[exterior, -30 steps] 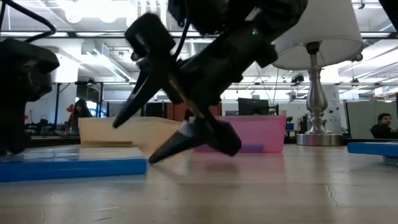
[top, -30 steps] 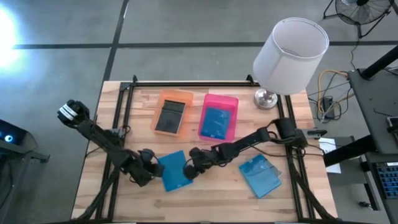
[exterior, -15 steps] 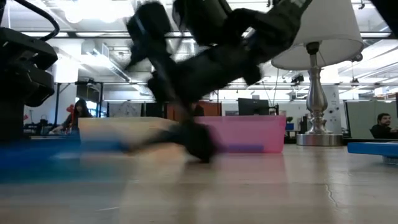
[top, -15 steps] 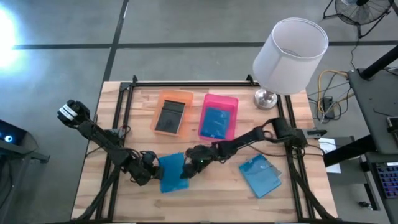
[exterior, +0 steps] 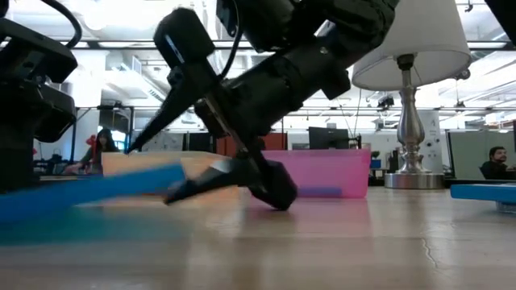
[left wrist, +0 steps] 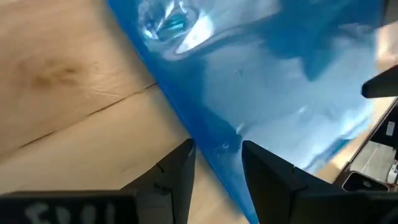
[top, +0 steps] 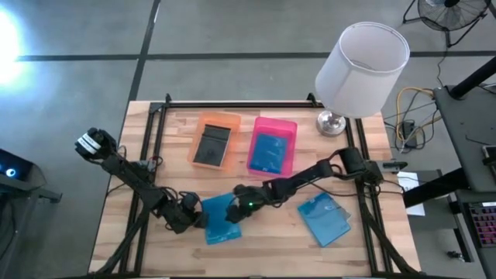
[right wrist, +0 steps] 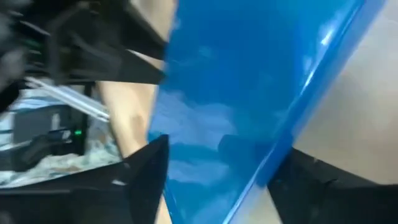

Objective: Pick & place jewel cases by type
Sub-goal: Put the left blue CD case into the pink bin

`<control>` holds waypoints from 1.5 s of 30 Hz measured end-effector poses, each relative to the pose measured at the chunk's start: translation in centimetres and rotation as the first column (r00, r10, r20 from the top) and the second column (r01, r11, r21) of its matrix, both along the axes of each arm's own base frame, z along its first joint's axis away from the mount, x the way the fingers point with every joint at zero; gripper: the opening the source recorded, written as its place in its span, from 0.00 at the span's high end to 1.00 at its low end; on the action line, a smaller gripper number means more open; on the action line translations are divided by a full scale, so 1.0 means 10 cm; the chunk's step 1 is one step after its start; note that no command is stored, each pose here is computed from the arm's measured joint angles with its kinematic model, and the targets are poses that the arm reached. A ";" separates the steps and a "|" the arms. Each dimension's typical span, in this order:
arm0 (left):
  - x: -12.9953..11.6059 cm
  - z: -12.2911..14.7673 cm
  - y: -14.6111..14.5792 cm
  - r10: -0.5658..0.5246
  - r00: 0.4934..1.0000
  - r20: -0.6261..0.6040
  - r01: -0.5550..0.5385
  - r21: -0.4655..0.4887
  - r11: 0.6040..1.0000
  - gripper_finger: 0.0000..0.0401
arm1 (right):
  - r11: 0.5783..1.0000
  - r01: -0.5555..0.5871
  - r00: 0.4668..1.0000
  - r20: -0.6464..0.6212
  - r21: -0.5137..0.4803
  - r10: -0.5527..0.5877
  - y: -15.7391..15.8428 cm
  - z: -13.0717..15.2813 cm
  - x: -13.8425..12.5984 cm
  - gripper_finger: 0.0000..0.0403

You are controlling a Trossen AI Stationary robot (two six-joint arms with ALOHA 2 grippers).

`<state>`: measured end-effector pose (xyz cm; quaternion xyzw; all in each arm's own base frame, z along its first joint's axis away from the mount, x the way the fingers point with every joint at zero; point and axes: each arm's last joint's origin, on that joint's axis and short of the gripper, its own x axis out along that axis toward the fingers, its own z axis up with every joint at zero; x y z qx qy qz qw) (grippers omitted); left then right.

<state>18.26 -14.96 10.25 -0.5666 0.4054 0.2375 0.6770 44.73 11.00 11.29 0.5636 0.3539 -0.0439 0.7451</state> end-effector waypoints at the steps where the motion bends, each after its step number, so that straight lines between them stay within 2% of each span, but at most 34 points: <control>1: 0.00 0.00 0.00 -0.002 1.000 0.005 0.002 0.007 1.000 0.70 | 1.000 -0.004 1.000 0.023 0.001 0.004 0.00 0.02 0.01 0.47; 9: 0.02 0.06 0.01 0.030 0.997 0.073 -0.033 0.033 0.999 0.70 | 1.000 0.005 0.999 0.033 0.025 -0.006 0.06 0.07 -0.01 0.89; 11: 0.05 0.17 0.01 0.037 0.988 0.149 -0.046 0.063 0.997 0.70 | 0.998 0.055 0.998 0.025 0.028 -0.056 0.09 0.16 -0.08 0.94; 14: 0.04 0.37 0.06 0.019 0.966 0.257 -0.063 0.164 0.984 0.70 | 0.987 0.159 0.987 -0.011 -0.024 -0.160 0.14 0.36 -0.25 0.94; 16: 0.06 0.58 0.06 -0.030 0.933 0.358 -0.049 0.210 0.977 0.70 | 0.971 0.220 0.974 -0.037 -0.094 -0.224 0.16 0.57 -0.45 0.94; 19: 0.00 0.81 0.14 -0.115 0.894 0.434 -0.020 0.294 0.956 0.70 | 0.936 0.314 0.944 -0.049 -0.161 -0.325 0.14 0.88 -0.79 0.94; 22: -0.07 0.95 0.27 -0.134 0.866 0.482 -0.028 0.314 0.949 0.70 | 0.890 0.425 0.902 -0.011 -0.165 -0.432 0.01 1.27 -1.15 0.94; 24: -0.10 1.02 0.34 -0.121 0.849 0.514 -0.045 0.299 0.953 0.70 | 0.836 0.516 0.849 -0.020 -0.185 -0.528 -0.15 1.45 -1.45 0.94; 26: -0.14 1.03 0.41 -0.105 0.844 0.526 -0.061 0.289 0.955 0.70 | 0.777 0.592 0.788 -0.053 -0.213 -0.614 -0.35 1.52 -1.72 0.94; 29: -0.18 1.02 0.50 -0.080 0.837 0.541 -0.088 0.276 0.957 0.70 | 0.752 0.613 0.750 -0.122 -0.240 -0.650 -0.73 1.45 -2.00 0.94; 36: -0.24 0.89 0.57 -0.056 0.845 0.532 -0.080 0.230 0.970 0.70 | 0.710 0.681 0.711 -0.075 -0.180 -0.700 -1.47 1.23 -2.12 0.93; 38: -0.25 0.86 0.58 -0.045 0.846 0.531 -0.085 0.219 0.972 0.70 | 0.750 0.650 0.748 -0.068 -0.128 -0.660 -1.62 1.19 -2.07 0.93; 40: -0.25 0.85 0.58 -0.039 0.842 0.538 -0.089 0.210 0.974 0.70 | 0.779 0.615 0.773 -0.102 -0.120 -0.626 -1.71 1.08 -2.00 0.93; 45: -0.25 0.85 0.58 -0.040 0.841 0.540 -0.089 0.211 0.973 0.70 | 0.817 0.566 0.796 -0.184 -0.111 -0.576 -1.87 0.84 -1.78 0.91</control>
